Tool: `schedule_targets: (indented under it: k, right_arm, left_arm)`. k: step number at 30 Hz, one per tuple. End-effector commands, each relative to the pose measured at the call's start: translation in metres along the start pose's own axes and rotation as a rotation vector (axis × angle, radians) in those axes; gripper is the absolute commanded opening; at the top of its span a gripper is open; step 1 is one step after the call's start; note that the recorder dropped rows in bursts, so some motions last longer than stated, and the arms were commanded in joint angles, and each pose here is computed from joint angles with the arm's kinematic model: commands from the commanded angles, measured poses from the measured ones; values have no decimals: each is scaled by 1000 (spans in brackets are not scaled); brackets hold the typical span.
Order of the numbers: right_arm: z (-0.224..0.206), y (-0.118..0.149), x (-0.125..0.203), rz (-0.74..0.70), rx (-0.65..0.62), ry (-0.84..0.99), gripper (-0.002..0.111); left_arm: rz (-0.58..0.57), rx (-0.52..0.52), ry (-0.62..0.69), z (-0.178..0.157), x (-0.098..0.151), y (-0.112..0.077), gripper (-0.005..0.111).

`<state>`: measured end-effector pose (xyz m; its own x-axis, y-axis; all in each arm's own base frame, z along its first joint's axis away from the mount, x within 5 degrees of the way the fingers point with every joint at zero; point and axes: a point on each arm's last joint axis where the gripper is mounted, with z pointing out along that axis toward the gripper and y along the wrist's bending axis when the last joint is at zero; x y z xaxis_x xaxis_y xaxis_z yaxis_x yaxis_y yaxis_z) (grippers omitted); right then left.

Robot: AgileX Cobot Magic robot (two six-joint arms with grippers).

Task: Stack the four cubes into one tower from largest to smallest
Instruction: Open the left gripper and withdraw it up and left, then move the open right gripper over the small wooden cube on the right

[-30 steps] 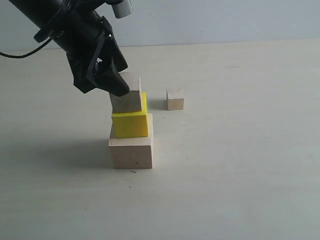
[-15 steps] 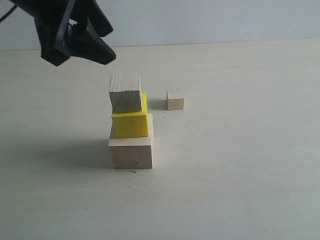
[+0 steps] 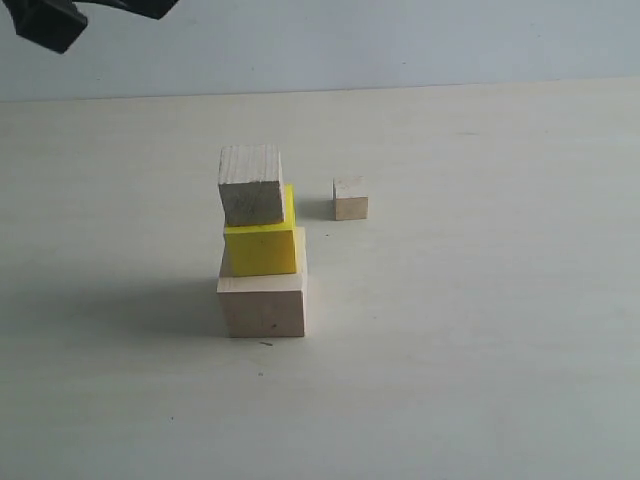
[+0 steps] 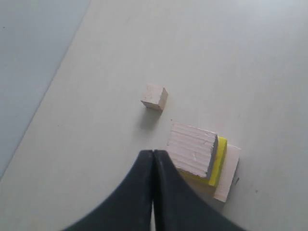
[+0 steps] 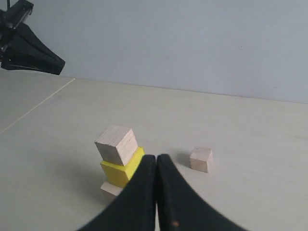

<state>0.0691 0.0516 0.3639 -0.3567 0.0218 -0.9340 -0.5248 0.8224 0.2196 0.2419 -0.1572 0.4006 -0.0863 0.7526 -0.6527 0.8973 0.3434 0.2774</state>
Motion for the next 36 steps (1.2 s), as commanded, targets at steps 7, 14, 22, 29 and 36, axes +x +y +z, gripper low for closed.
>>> schedule_targets:
  k: [7, 14, 22, 29, 36]
  right_arm:
    - [18, -25, -12, -87, 172, -45, 3]
    - [76, -56, 2, 89, 167, 205, 18]
    - [148, -89, 15, 307, 132, 413, 50]
    - [206, -104, 3, 422, -27, 631, 61]
    - [248, -84, -28, 339, -78, 605, 61]
  left_arm:
    - [-198, -155, -122, -21, -10, 6, 0]
    - [-223, -251, -226, -43, -17, 7, 0]
    - [-258, -358, -271, -67, -7, -2, 0]
    - [-293, -354, -272, -79, 11, -22, 0]
    - [-287, -381, -332, -110, 16, -39, 0]
